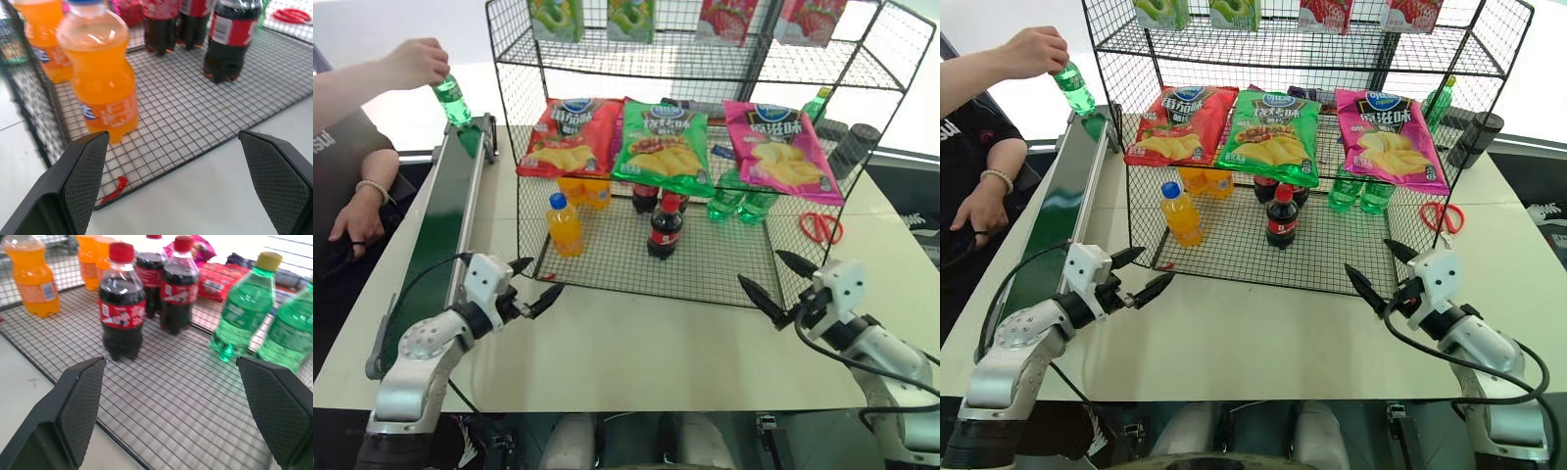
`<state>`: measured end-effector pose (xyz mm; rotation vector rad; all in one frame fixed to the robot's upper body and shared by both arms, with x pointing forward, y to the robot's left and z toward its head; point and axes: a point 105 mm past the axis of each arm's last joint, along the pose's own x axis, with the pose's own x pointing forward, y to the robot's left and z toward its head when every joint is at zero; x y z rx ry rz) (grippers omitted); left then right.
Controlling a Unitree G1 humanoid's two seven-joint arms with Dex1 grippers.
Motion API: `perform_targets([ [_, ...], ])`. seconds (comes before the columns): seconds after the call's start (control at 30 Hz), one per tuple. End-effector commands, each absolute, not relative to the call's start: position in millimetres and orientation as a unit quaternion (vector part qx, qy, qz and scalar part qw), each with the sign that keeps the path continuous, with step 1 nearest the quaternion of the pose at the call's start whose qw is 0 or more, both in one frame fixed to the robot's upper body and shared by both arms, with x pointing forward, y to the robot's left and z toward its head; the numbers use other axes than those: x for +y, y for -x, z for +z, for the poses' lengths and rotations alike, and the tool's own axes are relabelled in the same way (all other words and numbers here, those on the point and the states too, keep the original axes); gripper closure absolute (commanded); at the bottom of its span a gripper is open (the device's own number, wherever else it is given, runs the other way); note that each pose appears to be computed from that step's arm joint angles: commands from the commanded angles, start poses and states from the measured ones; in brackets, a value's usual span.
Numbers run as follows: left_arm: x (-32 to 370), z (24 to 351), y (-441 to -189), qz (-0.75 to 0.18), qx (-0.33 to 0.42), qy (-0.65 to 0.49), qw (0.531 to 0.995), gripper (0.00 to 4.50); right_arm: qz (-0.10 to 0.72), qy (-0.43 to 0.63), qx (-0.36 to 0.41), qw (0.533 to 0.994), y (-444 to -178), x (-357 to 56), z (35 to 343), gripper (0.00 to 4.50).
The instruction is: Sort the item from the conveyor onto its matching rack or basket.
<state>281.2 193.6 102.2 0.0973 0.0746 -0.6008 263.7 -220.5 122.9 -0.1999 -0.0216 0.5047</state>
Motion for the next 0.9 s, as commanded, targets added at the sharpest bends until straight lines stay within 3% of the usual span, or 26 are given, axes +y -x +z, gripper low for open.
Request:
perform_targets([
  [0.03, 210, 120, -276, -0.267, 0.004, -0.025, 0.963, 0.00, 0.261, 0.109, -0.023, 0.959, -267, -218, 132, 0.05],
  [0.3, 253, 131, -273, -0.157, -0.044, 0.050, 0.985, 0.00, 0.280, 0.105, -0.026, 0.954, -268, -212, 130, 0.05],
  [0.67, 330, 130, -282, 0.072, -0.070, 0.029, 0.995, 0.00, 0.310, 0.098, -0.037, 0.945, -264, -189, 132, 0.05],
  [0.9, 334, 123, -290, 0.100, -0.057, 0.011, 0.993, 0.00, 0.331, 0.087, -0.042, 0.939, -261, -171, 136, 0.05],
])
